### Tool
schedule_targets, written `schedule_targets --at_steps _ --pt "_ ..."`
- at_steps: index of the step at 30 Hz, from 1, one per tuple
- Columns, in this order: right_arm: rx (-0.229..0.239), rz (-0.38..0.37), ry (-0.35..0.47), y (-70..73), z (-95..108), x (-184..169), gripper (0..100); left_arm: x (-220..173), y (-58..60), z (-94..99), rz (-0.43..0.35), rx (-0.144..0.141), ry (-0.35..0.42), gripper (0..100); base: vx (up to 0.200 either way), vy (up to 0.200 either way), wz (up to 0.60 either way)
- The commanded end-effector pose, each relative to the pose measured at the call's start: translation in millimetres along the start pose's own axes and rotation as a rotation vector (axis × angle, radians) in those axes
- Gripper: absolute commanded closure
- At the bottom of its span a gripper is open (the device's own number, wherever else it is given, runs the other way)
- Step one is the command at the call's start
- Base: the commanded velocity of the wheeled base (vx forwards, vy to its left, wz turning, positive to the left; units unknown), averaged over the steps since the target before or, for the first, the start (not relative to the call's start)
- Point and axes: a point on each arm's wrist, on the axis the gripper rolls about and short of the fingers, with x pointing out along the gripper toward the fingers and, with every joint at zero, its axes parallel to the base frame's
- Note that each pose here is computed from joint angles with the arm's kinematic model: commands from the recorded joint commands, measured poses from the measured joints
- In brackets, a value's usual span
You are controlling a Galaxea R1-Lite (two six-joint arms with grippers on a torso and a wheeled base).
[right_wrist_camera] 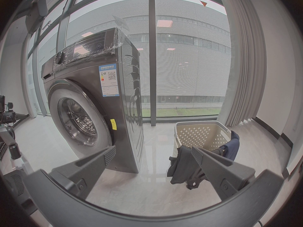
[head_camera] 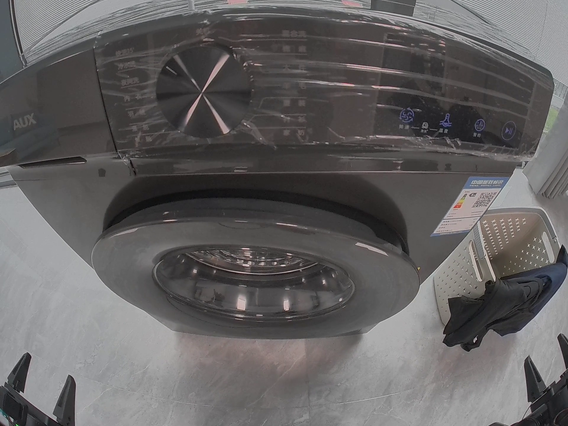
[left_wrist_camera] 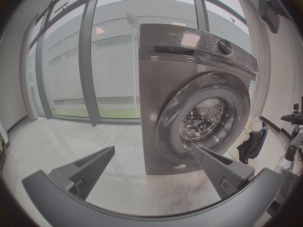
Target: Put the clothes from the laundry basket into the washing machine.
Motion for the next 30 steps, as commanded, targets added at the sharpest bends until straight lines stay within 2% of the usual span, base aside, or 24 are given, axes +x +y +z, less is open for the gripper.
schedule_targets --at_steps 1,5,7,12,30 --pt "0.0 -0.002 0.006 0.1 -5.2 0.4 0 -0.1 0.1 -5.3 -0.001 -0.001 0.0 0 0.0 0.0 0.0" --pt "0.0 -0.002 0.006 0.1 -5.2 0.4 0 -0.1 0.1 -5.1 -0.001 -0.004 -0.002 0 0.0 0.0 0.3" --pt "0.0 -0.002 0.006 0.1 -5.2 0.4 0 -0.1 0.0 -5.1 0.0 -0.012 -0.002 0 0.0 0.2 0.6" --pt "0.0 0.0 0.006 0.0 -5.2 0.4 0 -0.1 0.1 -5.1 -0.001 -0.005 -0.002 0 0.0 0.16 0.6" --pt "0.0 0.0 0.006 0.0 -5.2 0.4 0 -0.1 0.1 -5.1 -0.001 -0.002 -0.002 0 0.0 0.0 0.0"
